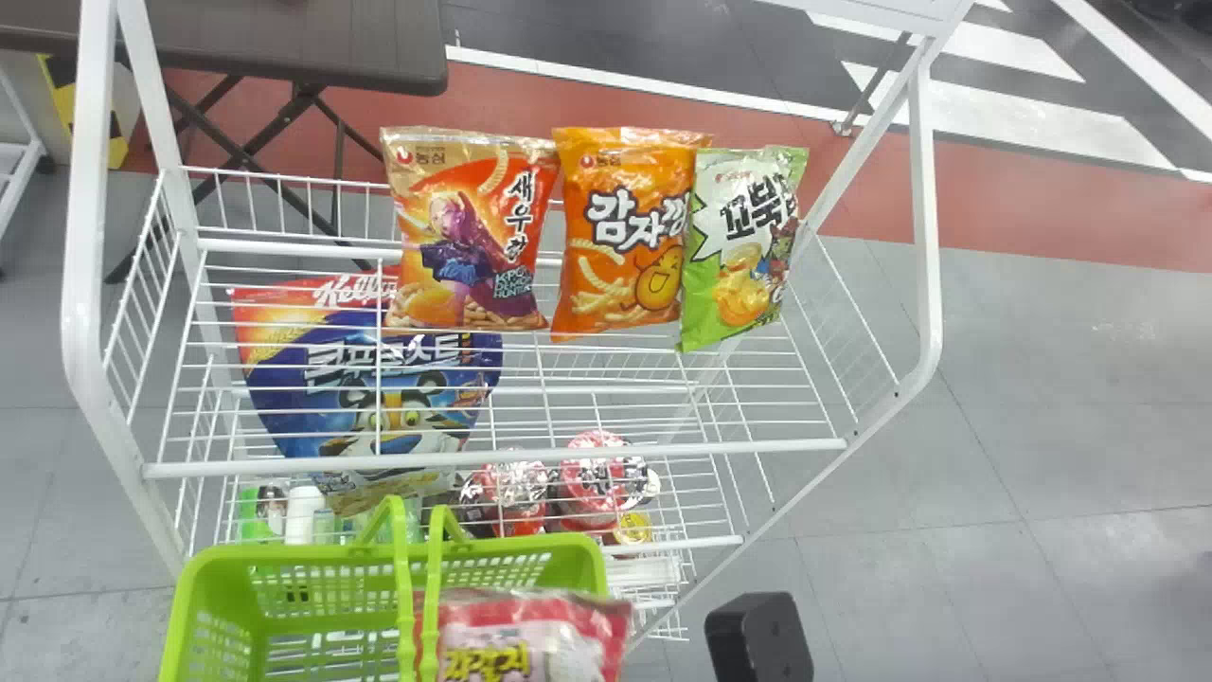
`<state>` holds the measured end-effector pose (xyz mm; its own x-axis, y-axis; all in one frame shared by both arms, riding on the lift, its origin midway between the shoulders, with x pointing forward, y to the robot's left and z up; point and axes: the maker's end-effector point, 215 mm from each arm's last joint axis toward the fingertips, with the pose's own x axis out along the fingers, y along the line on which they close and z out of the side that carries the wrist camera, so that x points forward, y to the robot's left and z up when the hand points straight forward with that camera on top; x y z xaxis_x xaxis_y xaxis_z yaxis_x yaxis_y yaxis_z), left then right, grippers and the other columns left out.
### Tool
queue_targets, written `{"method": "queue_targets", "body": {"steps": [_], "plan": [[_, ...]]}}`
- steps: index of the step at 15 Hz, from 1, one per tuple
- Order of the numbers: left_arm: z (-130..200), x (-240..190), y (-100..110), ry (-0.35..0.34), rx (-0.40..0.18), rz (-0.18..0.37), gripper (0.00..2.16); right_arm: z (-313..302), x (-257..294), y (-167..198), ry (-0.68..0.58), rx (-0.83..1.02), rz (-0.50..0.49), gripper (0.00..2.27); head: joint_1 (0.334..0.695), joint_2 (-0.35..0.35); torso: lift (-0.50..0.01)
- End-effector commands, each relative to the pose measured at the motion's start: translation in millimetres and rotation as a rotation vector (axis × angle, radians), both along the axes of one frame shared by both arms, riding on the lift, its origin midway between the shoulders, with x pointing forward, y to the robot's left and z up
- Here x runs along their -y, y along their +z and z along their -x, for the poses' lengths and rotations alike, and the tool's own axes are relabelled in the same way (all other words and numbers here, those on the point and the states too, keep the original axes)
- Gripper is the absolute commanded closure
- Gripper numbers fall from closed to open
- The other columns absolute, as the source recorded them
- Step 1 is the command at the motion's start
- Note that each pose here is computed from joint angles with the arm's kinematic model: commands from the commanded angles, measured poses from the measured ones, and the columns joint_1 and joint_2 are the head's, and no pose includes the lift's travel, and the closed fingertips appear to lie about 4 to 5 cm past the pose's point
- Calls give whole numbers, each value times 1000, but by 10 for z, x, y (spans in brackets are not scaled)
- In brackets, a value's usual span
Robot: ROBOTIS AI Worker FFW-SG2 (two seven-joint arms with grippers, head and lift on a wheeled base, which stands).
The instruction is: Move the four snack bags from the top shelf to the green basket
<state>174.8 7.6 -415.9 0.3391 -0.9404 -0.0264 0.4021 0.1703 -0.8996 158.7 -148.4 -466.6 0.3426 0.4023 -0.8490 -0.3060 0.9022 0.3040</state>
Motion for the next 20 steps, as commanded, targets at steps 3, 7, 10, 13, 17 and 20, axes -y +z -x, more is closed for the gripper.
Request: {"method": "queue_targets", "body": {"steps": [3,7,10,13,17,20], "plan": [[-6,-9,32,2,5,-3,1393,-55,-45,-17,7,8,-5,1949,695,-350,0],[-3,3,21,3,7,-13,1393,-551,-145,24,-6,176,-37,-1,695,-350,0],[-6,-3,19,4,7,-14,1393,-768,-39,61,-30,250,-21,53,695,-350,0],[9,8,20,-1,5,-15,1393,-1420,193,468,-111,529,28,63,695,-350,0],[45,67,-7,-21,6,-27,1335,-2446,263,876,-236,821,50,83,695,-350,0],[50,100,-9,-40,13,-32,1335,-3033,171,995,-270,922,60,87,695,-350,0]]}}
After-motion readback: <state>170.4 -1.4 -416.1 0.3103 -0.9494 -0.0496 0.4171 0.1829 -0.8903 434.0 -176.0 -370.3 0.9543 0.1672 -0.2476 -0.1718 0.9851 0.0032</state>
